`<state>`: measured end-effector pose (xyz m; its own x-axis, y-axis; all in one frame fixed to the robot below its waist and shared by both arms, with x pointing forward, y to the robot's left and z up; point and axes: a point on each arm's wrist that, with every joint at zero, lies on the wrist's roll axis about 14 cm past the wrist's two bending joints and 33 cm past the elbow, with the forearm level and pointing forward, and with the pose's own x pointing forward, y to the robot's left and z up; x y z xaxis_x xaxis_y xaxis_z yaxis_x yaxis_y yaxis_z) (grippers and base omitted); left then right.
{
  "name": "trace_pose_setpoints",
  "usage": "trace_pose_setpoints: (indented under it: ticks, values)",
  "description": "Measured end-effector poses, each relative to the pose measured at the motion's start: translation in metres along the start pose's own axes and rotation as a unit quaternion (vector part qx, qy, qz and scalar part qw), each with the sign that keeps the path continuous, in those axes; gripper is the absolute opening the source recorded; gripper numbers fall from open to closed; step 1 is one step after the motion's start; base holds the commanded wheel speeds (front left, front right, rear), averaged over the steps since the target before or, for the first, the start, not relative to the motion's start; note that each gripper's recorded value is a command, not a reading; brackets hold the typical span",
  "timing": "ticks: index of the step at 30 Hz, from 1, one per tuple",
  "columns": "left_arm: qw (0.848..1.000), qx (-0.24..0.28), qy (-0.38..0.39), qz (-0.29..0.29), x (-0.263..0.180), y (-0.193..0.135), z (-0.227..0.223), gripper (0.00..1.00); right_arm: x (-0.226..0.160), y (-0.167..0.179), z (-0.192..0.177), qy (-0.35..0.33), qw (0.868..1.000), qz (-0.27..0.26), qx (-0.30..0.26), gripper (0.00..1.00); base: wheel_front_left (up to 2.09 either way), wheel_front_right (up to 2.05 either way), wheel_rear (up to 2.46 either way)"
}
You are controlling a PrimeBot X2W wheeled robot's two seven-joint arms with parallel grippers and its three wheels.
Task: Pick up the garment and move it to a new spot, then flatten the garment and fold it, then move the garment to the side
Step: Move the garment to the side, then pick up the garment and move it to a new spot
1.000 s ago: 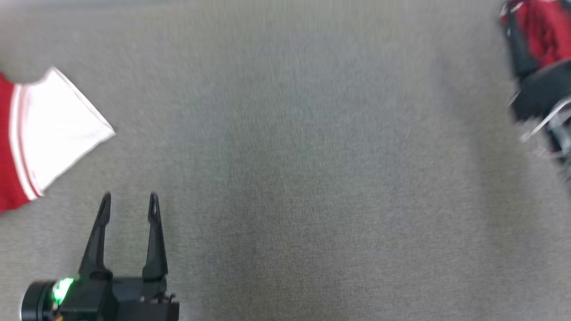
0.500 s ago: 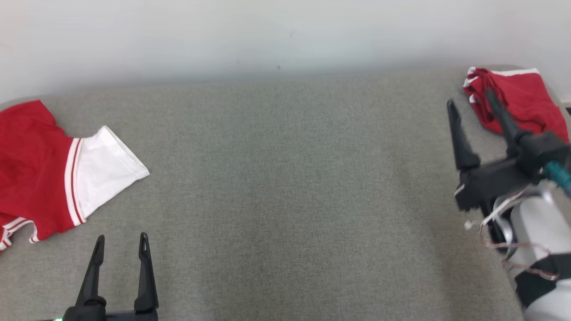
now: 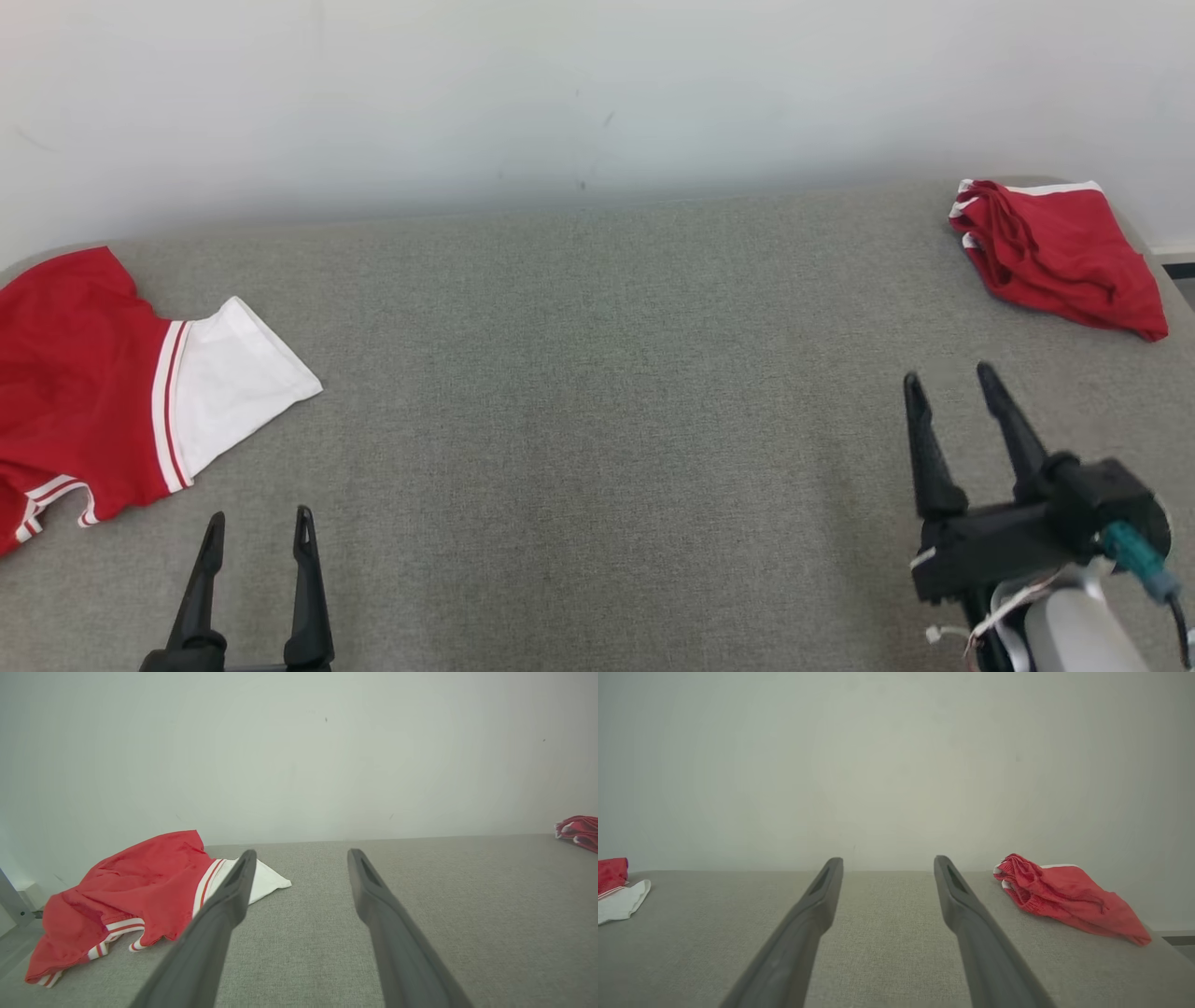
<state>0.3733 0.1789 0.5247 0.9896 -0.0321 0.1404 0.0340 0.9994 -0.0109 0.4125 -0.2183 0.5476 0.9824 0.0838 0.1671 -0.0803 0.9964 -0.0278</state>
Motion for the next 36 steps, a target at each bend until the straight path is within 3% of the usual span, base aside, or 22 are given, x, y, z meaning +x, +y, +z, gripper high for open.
trace_pose_setpoints:
  ticks: [17,36]
  values:
    - [1.000,-0.004,0.007,0.011,-0.009,0.007,-0.003,1.00,-0.055,0.034,-0.028,0.035,0.997,-0.010,0.066,1.00,0.00,0.00,0.00]
    - [0.999,-0.001,0.034,0.040,-0.026,0.025,-0.018,1.00,-0.059,0.054,-0.037,0.050,0.996,0.010,0.070,1.00,0.00,0.00,0.00]
